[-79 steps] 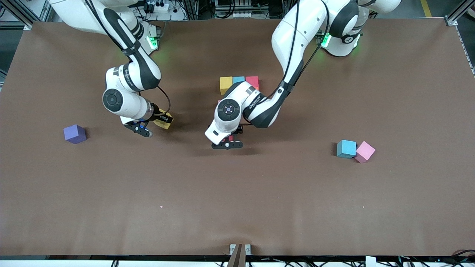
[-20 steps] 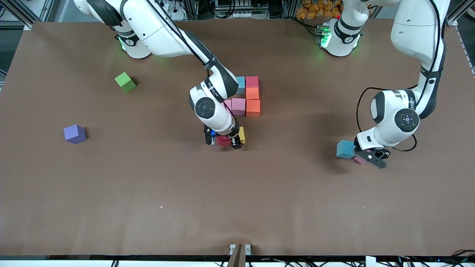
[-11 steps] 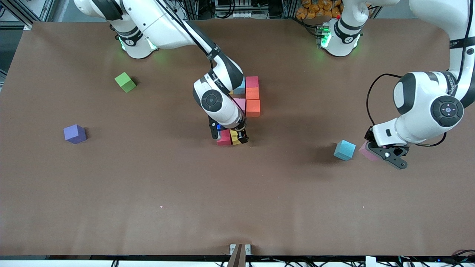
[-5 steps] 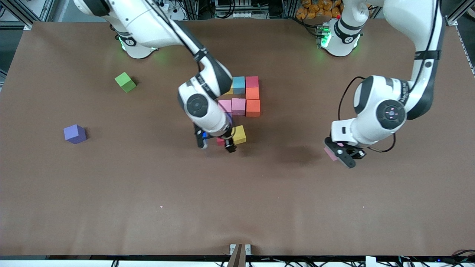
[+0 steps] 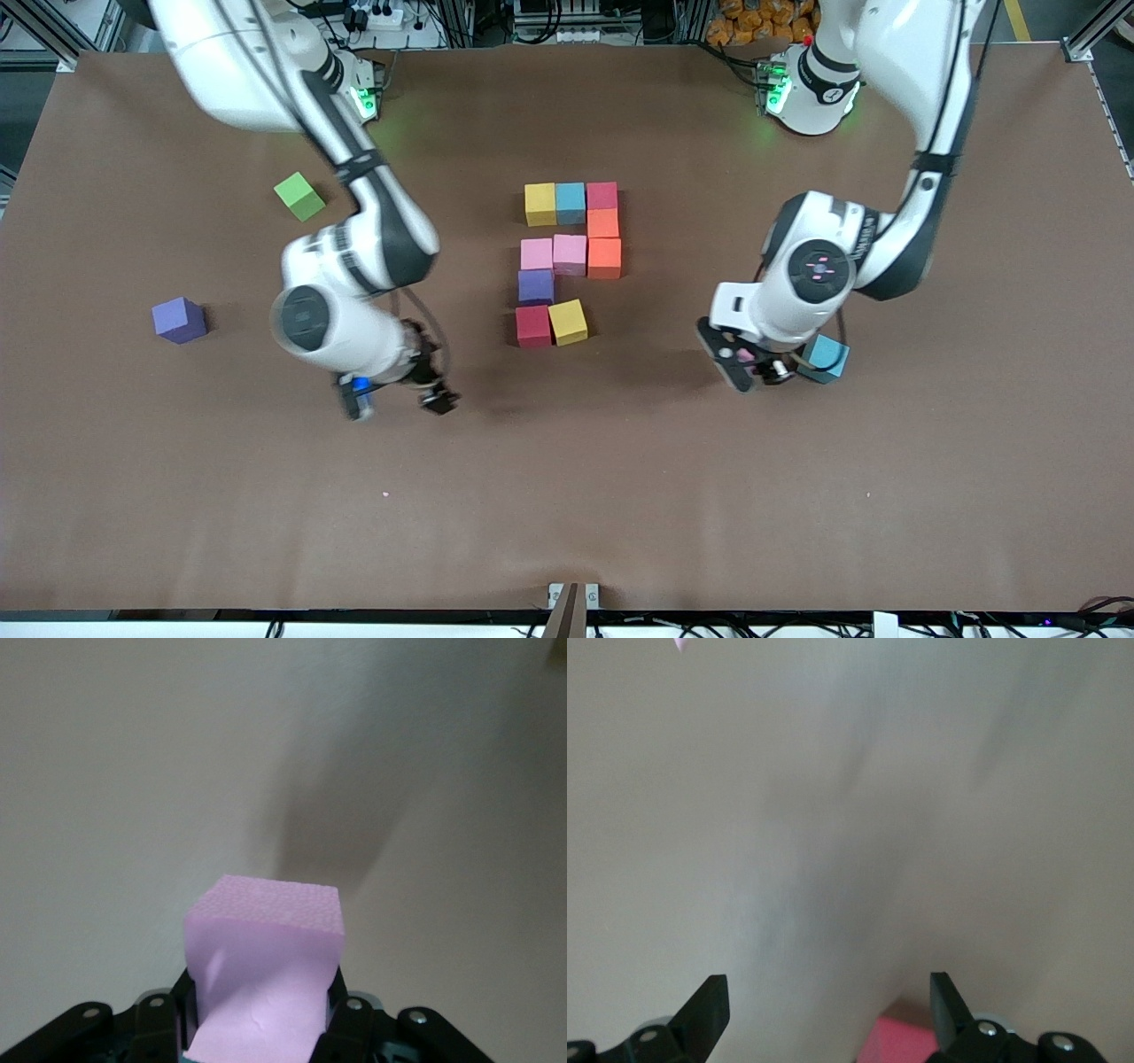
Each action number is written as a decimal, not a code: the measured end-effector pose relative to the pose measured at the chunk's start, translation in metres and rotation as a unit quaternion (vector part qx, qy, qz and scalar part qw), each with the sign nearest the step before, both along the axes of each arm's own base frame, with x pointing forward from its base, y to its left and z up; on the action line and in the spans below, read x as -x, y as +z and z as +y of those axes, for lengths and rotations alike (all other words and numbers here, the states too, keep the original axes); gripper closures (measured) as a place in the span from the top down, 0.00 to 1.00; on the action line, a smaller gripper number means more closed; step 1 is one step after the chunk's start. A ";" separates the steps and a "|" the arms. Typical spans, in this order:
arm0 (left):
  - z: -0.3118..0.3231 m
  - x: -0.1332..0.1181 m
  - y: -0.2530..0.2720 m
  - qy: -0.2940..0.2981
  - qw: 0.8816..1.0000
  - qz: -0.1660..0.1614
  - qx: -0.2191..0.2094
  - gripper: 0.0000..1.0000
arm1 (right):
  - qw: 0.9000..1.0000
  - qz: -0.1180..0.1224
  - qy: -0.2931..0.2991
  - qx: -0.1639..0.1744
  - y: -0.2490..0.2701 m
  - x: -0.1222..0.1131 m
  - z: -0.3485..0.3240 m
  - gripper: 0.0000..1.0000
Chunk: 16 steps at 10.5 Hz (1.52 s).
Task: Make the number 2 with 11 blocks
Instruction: 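Carry the lavender cube to the figure while the right gripper withdraws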
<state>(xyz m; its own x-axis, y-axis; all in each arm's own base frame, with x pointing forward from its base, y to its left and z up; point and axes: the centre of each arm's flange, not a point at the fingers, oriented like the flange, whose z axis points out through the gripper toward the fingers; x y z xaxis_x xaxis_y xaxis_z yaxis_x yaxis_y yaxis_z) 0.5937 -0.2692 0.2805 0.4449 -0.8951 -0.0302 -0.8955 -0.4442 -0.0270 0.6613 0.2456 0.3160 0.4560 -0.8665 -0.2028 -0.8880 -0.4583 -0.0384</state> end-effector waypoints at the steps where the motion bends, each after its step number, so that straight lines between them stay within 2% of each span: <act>1: -0.017 0.007 -0.013 -0.023 1.000 0.000 -0.005 0.55 | 1.000 -0.005 0.029 0.003 0.008 -0.008 -0.032 1.00; 3: -0.055 0.028 -0.033 -0.067 0.998 0.005 -0.009 0.55 | 0.993 -0.014 0.117 0.009 0.031 -0.015 -0.086 1.00; 5: -0.085 0.046 -0.047 -0.111 0.994 0.000 -0.021 0.55 | 0.975 -0.030 0.219 0.001 0.064 -0.009 -0.108 1.00; 7: -0.107 0.060 -0.061 -0.162 0.986 -0.014 -0.044 0.55 | 0.947 -0.050 0.319 -0.007 0.102 0.007 -0.136 1.00; 9: -0.131 0.074 -0.067 -0.187 0.981 -0.018 -0.044 0.55 | 0.915 -0.073 0.396 -0.012 0.131 0.029 -0.182 1.00; 11: -0.157 0.088 -0.070 -0.208 0.977 -0.020 -0.043 0.55 | 0.894 -0.090 0.438 -0.005 0.154 0.058 -0.197 1.00; 13: -0.172 0.097 -0.076 -0.222 0.974 -0.026 -0.036 0.55 | 0.868 -0.112 0.482 0.023 0.182 0.083 -0.195 1.00; 16: -0.179 0.102 -0.077 -0.234 0.971 -0.031 -0.036 0.55 | 0.839 -0.141 0.524 0.052 0.225 0.102 -0.208 1.00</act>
<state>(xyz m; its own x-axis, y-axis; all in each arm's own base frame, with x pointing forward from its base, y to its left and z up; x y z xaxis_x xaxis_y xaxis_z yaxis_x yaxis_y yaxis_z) 0.4918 -0.4481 0.2037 -0.0078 -0.9963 -0.0861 -0.9946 0.0166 -0.1028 0.5595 0.0373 0.5411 0.9952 0.0330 0.0924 0.0414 -0.9950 -0.0908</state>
